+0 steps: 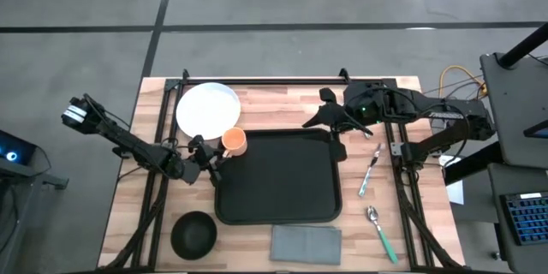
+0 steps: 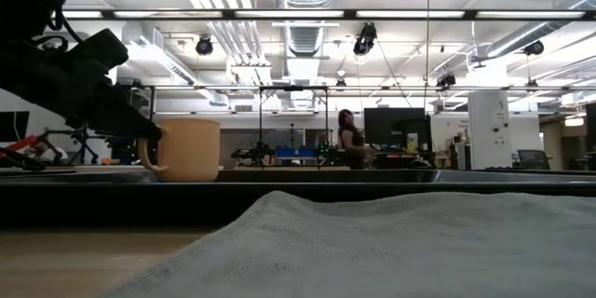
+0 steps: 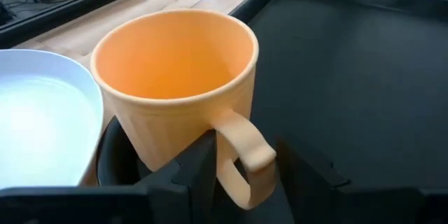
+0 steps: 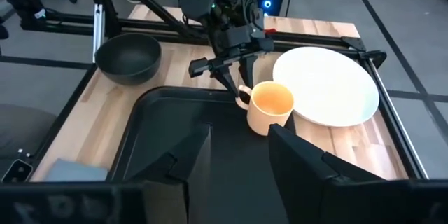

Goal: Set up tray
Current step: Put the orange plastic mug on the serving tray, then put the white plate on the serving tray

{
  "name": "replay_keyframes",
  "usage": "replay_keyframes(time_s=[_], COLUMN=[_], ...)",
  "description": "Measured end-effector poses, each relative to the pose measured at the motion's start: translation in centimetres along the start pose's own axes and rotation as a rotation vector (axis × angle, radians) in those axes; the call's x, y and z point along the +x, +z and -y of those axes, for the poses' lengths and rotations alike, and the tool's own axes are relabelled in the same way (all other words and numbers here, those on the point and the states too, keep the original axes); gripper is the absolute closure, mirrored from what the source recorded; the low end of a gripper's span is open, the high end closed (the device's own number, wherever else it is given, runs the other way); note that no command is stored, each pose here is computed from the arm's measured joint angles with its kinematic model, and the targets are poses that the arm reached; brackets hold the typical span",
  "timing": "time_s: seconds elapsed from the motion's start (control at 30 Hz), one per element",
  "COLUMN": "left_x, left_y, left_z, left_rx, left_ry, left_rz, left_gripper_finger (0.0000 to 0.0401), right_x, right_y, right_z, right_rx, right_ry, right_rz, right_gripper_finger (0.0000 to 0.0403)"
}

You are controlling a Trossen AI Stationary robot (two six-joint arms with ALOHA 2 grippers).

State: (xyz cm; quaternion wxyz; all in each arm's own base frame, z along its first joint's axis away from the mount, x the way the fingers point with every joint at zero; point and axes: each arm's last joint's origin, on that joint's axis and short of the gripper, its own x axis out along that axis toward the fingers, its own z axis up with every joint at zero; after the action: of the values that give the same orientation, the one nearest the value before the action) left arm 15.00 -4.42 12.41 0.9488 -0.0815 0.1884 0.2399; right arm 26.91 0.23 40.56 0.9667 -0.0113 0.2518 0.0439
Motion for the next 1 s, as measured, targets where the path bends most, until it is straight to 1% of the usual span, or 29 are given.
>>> replay_keyframes(time_s=[0.2,0.43,0.6,0.67,0.77,0.83,1.0], left_x=[-0.1,-0.3,-0.6,-0.8,-1.1,-1.5,-2.8], left_y=[0.0,-0.5,-0.1,0.3,1.2,2.2,4.9], left_z=[-0.1,-0.6,-0.7,-0.7,-0.4,-0.2,-0.2], left_rx=[-0.015,-0.102,-0.108,-0.094,-0.085,-0.058,0.022], left_ry=[0.005,0.034,0.028,0.036,0.016,0.008,0.036], left_rz=[-0.007,-0.049,-0.071,-0.085,-0.111,-0.129,-0.174], left_gripper_finger=[0.027,0.0269,0.0269,0.0269,0.0269,0.0269,0.0269], right_x=[-0.1,-0.1,-0.1,-0.1,-0.1,-0.1,-0.1], right_y=[-0.2,-0.2,-0.2,-0.2,-0.3,-0.3,-0.4], right_z=[0.0,0.0,0.0,0.0,0.0,0.0,0.0], right_rx=[0.002,-0.001,-0.006,-0.006,-0.006,-0.006,-0.008], right_ry=[0.0,0.0,-0.001,-0.001,-0.001,0.0,-0.001], right_rz=[-0.021,-0.021,-0.022,-0.024,-0.027,-0.032,-0.042], right_gripper_finger=[0.0273,0.0273,0.0279,0.028,0.0278,0.0275,0.027])
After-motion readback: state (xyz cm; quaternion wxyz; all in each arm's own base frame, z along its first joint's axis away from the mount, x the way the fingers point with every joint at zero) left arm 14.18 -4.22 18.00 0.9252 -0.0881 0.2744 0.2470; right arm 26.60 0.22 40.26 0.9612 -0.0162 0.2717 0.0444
